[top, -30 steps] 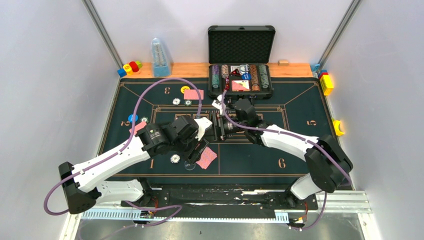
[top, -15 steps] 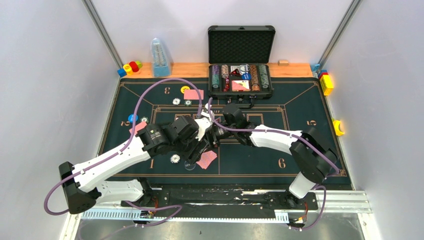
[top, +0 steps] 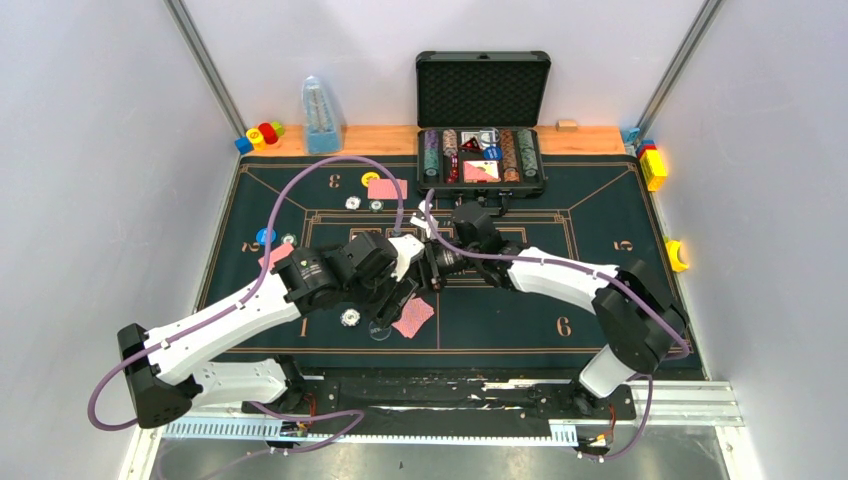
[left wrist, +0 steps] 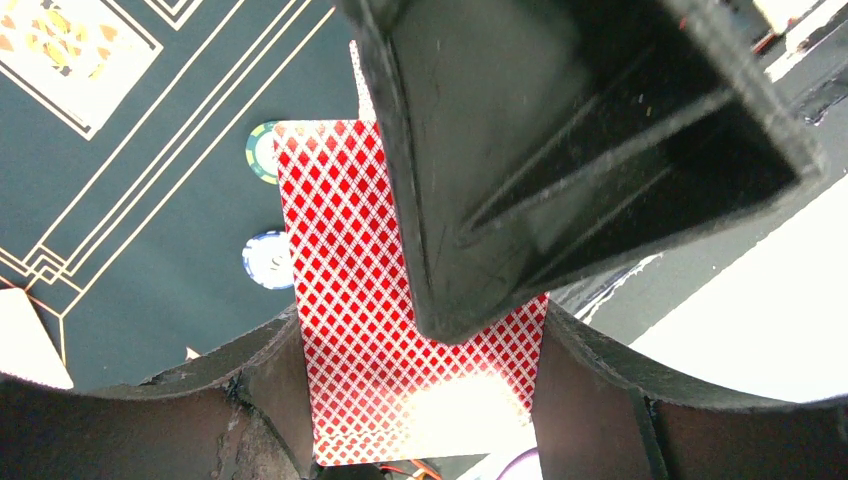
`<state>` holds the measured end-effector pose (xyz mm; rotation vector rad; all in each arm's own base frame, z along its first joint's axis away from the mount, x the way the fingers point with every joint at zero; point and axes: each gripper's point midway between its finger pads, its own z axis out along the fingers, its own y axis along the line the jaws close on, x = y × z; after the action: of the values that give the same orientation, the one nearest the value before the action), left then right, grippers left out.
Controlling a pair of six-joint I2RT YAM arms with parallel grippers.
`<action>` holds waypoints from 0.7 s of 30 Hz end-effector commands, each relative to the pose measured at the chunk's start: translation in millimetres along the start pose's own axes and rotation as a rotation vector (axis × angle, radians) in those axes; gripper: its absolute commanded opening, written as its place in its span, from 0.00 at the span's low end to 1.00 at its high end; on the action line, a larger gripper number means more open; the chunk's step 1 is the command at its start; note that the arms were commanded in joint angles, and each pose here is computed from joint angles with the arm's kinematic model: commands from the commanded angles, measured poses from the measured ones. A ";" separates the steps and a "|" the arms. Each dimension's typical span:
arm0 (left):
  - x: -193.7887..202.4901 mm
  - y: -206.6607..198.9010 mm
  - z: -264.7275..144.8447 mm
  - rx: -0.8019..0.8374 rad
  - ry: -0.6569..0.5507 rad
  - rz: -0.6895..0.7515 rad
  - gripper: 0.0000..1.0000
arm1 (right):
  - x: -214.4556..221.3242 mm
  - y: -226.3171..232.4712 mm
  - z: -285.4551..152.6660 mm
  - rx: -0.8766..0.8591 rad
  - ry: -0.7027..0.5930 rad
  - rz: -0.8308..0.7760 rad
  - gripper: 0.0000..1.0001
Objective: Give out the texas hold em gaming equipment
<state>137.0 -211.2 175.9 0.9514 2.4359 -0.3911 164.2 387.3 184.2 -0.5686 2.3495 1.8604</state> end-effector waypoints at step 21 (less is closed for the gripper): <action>-13.3 -4.4 -7.3 0.030 -0.066 0.013 0.00 | -16.6 22.6 -27.8 0.073 -0.096 -0.151 0.56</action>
<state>136.5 -211.2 177.1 0.9513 2.4315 -0.3969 169.3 369.9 197.9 -0.5825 2.3097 1.7513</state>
